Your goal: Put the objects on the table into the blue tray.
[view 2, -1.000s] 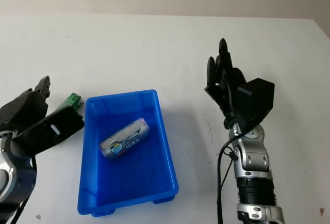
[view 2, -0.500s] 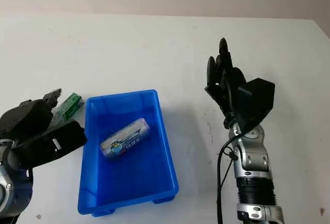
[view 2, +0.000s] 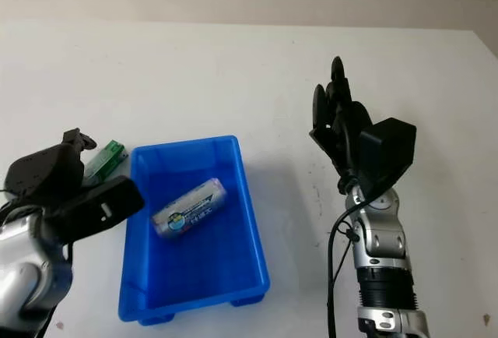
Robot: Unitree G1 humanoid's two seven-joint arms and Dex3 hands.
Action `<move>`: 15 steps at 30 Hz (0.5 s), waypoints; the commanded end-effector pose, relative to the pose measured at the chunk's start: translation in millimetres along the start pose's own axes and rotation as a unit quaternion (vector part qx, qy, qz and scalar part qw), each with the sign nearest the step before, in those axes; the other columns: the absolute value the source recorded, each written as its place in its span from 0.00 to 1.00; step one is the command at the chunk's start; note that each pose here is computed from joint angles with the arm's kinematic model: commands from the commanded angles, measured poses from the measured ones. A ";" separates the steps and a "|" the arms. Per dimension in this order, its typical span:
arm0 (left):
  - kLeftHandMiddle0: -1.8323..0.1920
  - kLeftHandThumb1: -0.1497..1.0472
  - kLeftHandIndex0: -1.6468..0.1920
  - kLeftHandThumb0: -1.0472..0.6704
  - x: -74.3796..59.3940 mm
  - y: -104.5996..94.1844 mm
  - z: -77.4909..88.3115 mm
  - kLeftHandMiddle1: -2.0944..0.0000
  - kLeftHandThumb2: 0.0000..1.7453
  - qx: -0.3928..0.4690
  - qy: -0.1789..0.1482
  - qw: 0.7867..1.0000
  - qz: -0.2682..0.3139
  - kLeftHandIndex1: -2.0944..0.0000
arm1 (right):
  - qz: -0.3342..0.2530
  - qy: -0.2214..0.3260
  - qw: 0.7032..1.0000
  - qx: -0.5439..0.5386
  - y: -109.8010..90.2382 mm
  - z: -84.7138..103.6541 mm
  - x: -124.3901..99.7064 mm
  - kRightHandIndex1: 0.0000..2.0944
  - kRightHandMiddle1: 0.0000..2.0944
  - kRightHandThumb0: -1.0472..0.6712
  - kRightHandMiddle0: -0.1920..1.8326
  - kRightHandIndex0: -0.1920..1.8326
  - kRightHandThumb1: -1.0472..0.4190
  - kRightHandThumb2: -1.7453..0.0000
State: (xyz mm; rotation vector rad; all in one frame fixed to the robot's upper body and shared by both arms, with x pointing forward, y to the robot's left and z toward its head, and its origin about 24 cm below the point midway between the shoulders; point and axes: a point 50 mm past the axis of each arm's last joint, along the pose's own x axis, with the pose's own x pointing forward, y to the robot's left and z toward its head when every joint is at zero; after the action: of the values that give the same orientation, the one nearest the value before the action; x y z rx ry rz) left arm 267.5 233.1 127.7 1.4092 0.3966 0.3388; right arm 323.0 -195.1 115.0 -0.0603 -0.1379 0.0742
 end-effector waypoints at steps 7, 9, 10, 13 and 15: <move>0.57 1.00 0.87 0.33 3.4 4.9 -1.7 0.00 0.09 0.019 -0.005 1.000 -0.011 0.31 | -0.001 -0.016 1.000 0.009 -2.6 5.9 0.6 0.00 0.00 0.21 0.00 0.00 0.00 0.58; 0.56 1.00 0.86 0.34 4.4 8.9 -1.2 0.00 0.11 0.039 -0.017 0.999 -0.010 0.27 | 0.000 -0.017 1.000 0.009 -2.7 6.5 0.6 0.00 0.00 0.20 0.00 0.00 0.00 0.58; 0.57 1.00 0.88 0.35 4.8 10.7 -0.8 0.00 0.12 0.050 -0.025 0.998 -0.009 0.25 | 0.000 -0.017 1.000 0.008 -2.9 6.6 0.6 0.00 0.00 0.20 0.00 0.00 0.00 0.58; 0.56 1.00 0.92 0.37 5.5 16.4 1.1 0.00 0.14 0.066 -0.051 0.997 0.000 0.05 | -0.001 -0.019 1.000 0.010 -3.0 7.2 0.7 0.00 0.00 0.20 0.00 0.00 0.00 0.58; 0.50 1.00 0.84 0.36 7.8 22.3 2.8 0.00 0.17 0.111 -0.070 0.991 0.011 0.01 | -0.002 -0.020 1.000 0.009 -3.2 7.4 0.5 0.00 0.00 0.20 0.00 0.00 0.00 0.59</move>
State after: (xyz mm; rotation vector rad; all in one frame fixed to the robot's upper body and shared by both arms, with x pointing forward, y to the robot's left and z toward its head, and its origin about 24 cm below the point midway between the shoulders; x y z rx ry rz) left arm 274.3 234.6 140.2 1.5862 0.3360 0.2020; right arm 322.7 -197.4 115.7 -0.0389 -0.1427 0.0731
